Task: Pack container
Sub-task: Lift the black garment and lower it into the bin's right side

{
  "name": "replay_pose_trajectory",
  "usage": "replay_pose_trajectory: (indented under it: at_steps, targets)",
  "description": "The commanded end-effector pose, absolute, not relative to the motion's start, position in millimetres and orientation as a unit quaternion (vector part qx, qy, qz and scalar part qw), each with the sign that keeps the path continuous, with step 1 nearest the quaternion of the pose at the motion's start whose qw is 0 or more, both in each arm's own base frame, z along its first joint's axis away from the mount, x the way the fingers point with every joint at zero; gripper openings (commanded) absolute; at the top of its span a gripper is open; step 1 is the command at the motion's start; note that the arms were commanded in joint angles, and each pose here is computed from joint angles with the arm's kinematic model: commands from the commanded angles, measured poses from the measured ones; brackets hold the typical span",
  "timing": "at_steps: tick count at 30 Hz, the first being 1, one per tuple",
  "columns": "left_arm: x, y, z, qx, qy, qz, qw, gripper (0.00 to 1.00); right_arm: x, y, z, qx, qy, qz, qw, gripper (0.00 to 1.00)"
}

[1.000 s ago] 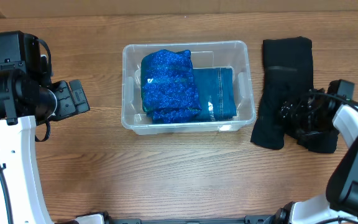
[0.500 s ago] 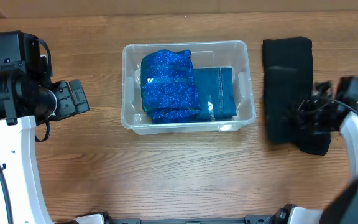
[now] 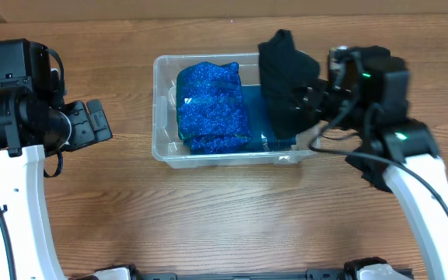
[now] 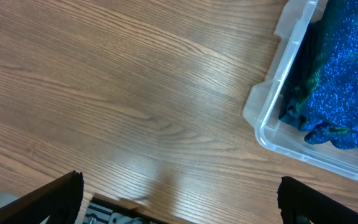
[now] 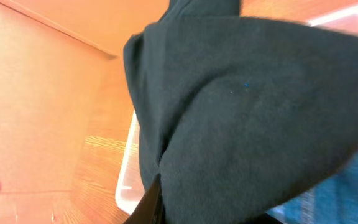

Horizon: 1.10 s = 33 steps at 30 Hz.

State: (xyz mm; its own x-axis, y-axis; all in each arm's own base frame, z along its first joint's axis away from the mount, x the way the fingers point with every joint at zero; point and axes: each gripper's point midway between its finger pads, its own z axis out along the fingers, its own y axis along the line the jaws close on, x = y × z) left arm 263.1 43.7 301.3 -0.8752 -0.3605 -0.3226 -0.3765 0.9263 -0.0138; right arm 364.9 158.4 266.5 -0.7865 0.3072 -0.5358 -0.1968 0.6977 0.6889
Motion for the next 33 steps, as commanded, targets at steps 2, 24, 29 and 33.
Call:
replay_pose_trajectory:
  at_steps: [2,24,29,33]
  targets:
    - [262.8,44.5,300.5,-0.192,0.968,0.03,0.16,1.0,395.0,184.7,189.8,0.096,0.894,0.36,0.249,0.08]
    - [262.8,44.5,300.5,-0.192,0.968,0.03,0.16,1.0,317.8,-143.5,188.9,0.398,0.868,0.063,0.292,1.0]
    - [262.8,44.5,300.5,-0.192,0.968,0.03,0.16,1.0,318.0,-186.9,104.1,0.414,0.886,0.068,0.196,1.0]
    - [262.8,44.5,300.5,-0.192,0.968,0.03,0.16,1.0,325.3,-183.7,44.3,0.356,0.918,0.099,0.143,1.0]
